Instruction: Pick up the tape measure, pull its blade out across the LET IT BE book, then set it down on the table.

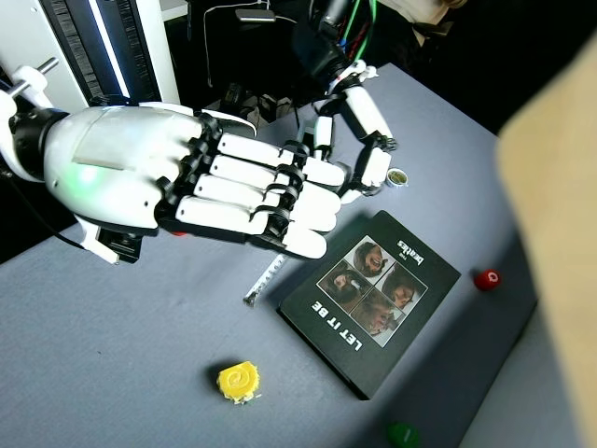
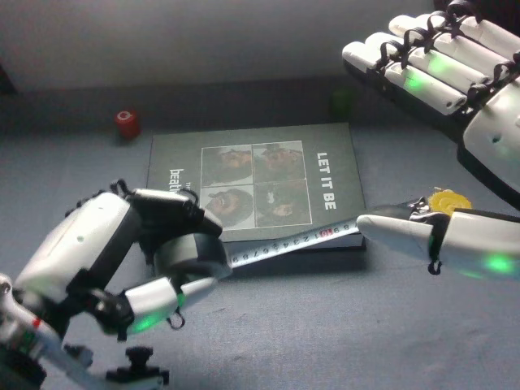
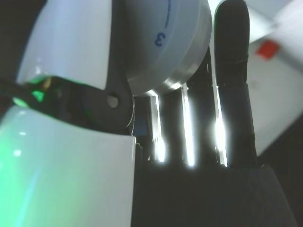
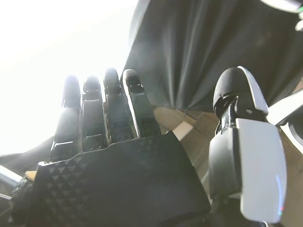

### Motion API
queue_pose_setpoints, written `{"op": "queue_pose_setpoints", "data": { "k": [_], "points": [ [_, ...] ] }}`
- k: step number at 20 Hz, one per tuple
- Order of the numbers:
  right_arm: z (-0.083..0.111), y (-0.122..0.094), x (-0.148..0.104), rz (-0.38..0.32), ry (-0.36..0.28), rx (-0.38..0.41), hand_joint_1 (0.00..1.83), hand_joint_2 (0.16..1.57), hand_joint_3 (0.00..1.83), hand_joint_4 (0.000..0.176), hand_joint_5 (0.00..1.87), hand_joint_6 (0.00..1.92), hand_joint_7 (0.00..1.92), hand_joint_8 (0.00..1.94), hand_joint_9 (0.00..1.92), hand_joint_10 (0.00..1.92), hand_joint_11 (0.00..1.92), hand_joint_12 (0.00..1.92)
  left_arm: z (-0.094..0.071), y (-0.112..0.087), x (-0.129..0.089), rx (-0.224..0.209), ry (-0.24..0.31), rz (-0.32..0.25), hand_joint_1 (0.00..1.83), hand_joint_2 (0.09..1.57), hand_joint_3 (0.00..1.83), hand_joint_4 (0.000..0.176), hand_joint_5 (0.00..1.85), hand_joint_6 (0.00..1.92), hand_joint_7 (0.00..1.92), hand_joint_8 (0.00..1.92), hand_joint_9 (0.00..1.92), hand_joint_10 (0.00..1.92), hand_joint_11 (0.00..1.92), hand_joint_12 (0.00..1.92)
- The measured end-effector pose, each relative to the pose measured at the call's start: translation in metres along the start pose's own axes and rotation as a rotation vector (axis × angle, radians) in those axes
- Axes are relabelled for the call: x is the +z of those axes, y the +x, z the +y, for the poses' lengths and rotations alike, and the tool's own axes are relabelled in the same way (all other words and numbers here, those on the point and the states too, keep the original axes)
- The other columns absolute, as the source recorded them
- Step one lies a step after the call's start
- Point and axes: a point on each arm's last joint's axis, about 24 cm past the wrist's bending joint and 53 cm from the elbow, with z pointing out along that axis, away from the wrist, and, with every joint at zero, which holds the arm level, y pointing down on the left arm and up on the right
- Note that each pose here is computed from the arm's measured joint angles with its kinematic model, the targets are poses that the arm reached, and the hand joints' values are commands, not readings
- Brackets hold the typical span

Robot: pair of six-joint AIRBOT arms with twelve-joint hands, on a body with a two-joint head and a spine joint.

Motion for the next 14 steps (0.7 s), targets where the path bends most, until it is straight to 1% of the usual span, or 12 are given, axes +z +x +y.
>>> {"op": "queue_pose_setpoints", "data": {
  "k": [2,3,4,5,6,7,9,10,11,12,13,14],
  "points": [
    [-0.004,-0.001,0.002,0.002,0.072,0.065,0.53,1.08,0.00,0.000,0.21,0.02,0.25,0.01,0.19,0.02,0.00,0.81,-0.013,0.003,0.010,0.040,0.019,0.046,1.39,1.07,0.00,0.000,1.10,0.61,1.14,0.79,0.90,1.21,0.83,1.05],
    [-0.006,-0.006,0.007,-0.003,0.108,0.089,0.58,1.09,0.00,0.000,0.24,0.02,0.29,0.02,0.23,0.03,0.00,0.86,-0.024,0.005,0.018,0.065,0.036,0.076,1.39,1.07,0.00,0.000,1.10,0.62,1.14,0.79,0.90,1.21,0.84,1.05],
    [-0.006,-0.012,0.012,-0.005,0.121,0.096,0.63,1.11,0.01,0.000,0.27,0.02,0.32,0.01,0.25,0.03,0.00,0.90,-0.033,0.004,0.024,0.088,0.053,0.094,1.39,1.07,0.00,0.000,1.10,0.61,1.14,0.79,0.91,1.21,0.84,1.06],
    [-0.006,-0.020,0.016,-0.017,0.128,0.104,0.67,1.12,0.01,0.000,0.29,0.02,0.34,0.01,0.27,0.03,0.00,0.93,-0.039,0.002,0.028,0.109,0.066,0.100,1.39,1.07,0.00,0.000,1.10,0.61,1.14,0.79,0.91,1.21,0.84,1.06],
    [-0.008,-0.025,0.020,-0.016,0.153,0.123,0.71,1.12,0.01,0.000,0.31,0.02,0.37,0.01,0.30,0.03,0.00,0.96,-0.046,-0.004,0.033,0.139,0.078,0.105,1.39,1.07,0.00,0.000,1.09,0.63,1.14,0.79,0.90,1.22,0.84,1.07],
    [-0.011,-0.028,0.025,-0.006,0.166,0.143,0.77,1.13,0.01,0.000,0.34,0.02,0.40,0.02,0.33,0.03,0.00,0.99,-0.048,-0.011,0.036,0.161,0.082,0.101,1.39,1.07,0.00,0.000,1.09,0.63,1.14,0.79,0.90,1.21,0.84,1.07],
    [-0.014,-0.027,0.034,0.025,0.179,0.161,0.86,1.15,0.01,0.000,0.42,0.03,0.49,0.02,0.40,0.04,0.00,1.15,-0.048,-0.021,0.042,0.197,0.069,0.107,1.39,1.07,0.00,0.000,1.08,0.65,1.14,0.78,0.91,1.21,0.83,1.07],
    [-0.010,-0.022,0.039,0.055,0.165,0.158,0.90,1.15,0.01,0.000,0.45,0.03,0.52,0.02,0.44,0.05,0.00,1.23,-0.047,-0.024,0.046,0.222,0.058,0.122,1.39,1.07,0.00,0.000,1.08,0.65,1.14,0.78,0.91,1.21,0.83,1.07],
    [-0.006,-0.016,0.041,0.084,0.153,0.156,0.93,1.15,0.00,0.000,0.50,0.03,0.57,0.02,0.49,0.05,0.02,1.28,-0.049,-0.024,0.049,0.230,0.059,0.129,1.39,1.07,0.00,0.000,1.07,0.65,1.15,0.78,0.91,1.21,0.83,1.07],
    [-0.003,-0.003,0.043,0.138,0.153,0.172,0.96,1.16,0.00,0.000,0.55,0.03,0.64,0.02,0.55,0.06,0.08,1.30,-0.057,-0.027,0.054,0.239,0.072,0.130,1.39,1.07,0.00,0.000,1.06,0.67,1.15,0.77,0.92,1.20,0.83,1.07],
    [-0.003,0.002,0.043,0.157,0.156,0.178,0.96,1.16,0.00,0.000,0.55,0.03,0.64,0.02,0.55,0.06,0.08,1.30,-0.060,-0.028,0.055,0.248,0.082,0.130,1.39,1.07,0.00,0.000,1.06,0.67,1.15,0.77,0.92,1.20,0.83,1.07],
    [-0.003,0.009,0.043,0.186,0.154,0.161,0.97,1.16,0.00,0.000,0.56,0.03,0.65,0.02,0.57,0.06,0.10,1.30,-0.066,-0.033,0.060,0.251,0.096,0.119,1.39,1.07,0.00,0.000,1.07,0.67,1.15,0.78,0.92,1.19,0.83,1.07]
  ]
}}
